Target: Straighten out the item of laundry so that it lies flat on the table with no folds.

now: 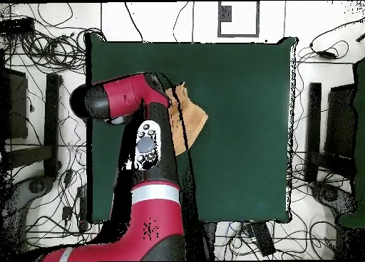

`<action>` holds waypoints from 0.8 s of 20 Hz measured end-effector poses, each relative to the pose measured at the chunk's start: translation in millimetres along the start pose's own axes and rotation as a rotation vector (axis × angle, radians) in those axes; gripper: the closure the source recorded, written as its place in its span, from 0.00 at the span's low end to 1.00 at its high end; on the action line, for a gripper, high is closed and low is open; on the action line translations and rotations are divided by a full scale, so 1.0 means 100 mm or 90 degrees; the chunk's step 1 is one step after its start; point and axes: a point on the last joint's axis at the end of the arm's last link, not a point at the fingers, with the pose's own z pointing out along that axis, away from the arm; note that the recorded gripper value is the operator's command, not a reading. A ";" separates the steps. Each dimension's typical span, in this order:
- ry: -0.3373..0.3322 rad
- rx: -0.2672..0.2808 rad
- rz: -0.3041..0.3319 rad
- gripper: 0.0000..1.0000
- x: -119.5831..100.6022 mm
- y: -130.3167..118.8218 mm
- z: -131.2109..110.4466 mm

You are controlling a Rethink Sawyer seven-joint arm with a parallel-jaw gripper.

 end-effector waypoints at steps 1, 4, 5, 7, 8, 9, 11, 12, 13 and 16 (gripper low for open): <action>0.000 0.001 0.005 1.00 -0.01 0.02 0.02; -0.001 0.006 0.038 1.00 -0.02 0.13 0.10; -0.001 0.006 0.047 1.00 -0.01 0.16 0.11; 0.000 0.006 0.065 1.00 -0.01 0.22 0.13; 0.001 0.005 0.073 1.00 0.00 0.24 0.14; 0.001 0.005 0.078 1.00 0.00 0.26 0.15; 0.007 0.005 0.101 1.00 0.03 0.30 0.18; 0.008 0.005 0.105 1.00 0.04 0.31 0.19; 0.008 0.005 0.107 1.00 0.04 0.31 0.19; 0.009 0.009 0.115 1.00 0.05 0.29 0.20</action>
